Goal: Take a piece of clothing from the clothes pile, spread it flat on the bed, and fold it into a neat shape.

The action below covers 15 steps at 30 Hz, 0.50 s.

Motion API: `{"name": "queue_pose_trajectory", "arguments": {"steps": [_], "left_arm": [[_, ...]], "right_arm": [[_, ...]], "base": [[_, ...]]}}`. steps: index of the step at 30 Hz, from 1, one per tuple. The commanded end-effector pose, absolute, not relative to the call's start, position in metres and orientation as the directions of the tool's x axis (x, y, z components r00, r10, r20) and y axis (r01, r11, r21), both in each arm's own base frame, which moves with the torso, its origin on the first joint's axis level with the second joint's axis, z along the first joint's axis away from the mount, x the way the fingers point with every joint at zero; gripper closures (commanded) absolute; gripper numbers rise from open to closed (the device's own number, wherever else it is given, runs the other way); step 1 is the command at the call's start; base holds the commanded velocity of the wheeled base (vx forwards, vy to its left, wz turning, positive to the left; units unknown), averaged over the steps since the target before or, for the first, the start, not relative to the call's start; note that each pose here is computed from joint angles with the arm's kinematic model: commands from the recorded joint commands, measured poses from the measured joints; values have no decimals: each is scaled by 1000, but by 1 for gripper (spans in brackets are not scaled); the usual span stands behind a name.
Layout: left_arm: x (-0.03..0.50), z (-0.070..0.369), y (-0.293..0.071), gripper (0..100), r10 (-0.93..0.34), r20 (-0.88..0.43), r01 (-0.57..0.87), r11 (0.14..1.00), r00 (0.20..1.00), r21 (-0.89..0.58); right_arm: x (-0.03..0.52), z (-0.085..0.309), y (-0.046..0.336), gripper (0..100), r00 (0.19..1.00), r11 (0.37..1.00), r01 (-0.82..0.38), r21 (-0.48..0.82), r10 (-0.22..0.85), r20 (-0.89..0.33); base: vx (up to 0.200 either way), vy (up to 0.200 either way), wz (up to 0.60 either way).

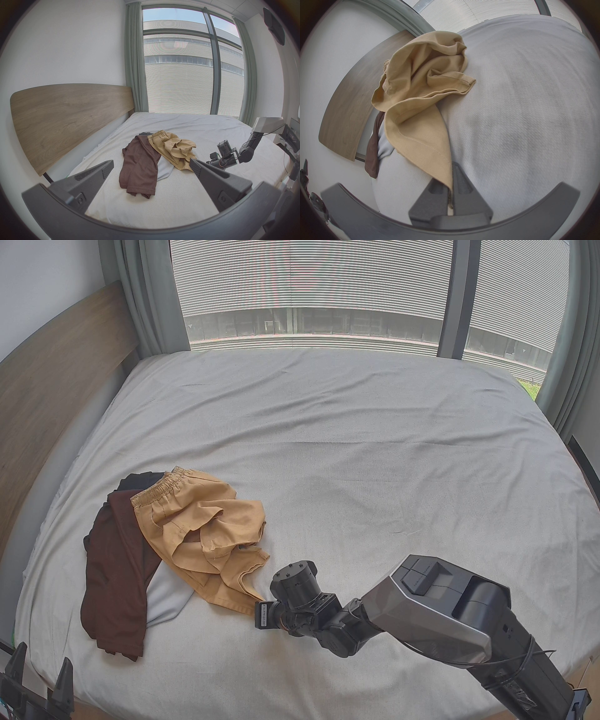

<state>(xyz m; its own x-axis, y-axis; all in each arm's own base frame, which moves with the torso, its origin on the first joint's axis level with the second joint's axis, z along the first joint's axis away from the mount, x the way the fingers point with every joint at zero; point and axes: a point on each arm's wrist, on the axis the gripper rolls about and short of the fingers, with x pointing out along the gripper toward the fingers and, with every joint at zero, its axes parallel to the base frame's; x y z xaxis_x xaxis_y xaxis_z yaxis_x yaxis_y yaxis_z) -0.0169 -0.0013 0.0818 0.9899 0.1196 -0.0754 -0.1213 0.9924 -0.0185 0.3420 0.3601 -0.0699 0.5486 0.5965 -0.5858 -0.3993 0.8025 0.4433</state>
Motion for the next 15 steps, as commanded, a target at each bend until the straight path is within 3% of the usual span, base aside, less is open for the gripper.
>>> {"name": "queue_pose_trajectory", "arguments": {"steps": [1, 15], "left_arm": [[-16, 77, -1, 0, 120, -95, -123, 992, 988, -18], [-16, 77, -1, 0, 120, -95, -123, 992, 988, -18]], "right_arm": [[338, -52, 348, 100, 559, 814, -383, 437, 581, -592], [326, -41, 309, 100, 539, 852, -324, 411, 523, -660]], "base": [[0, 0, 0], [0, 0, 0]]}}
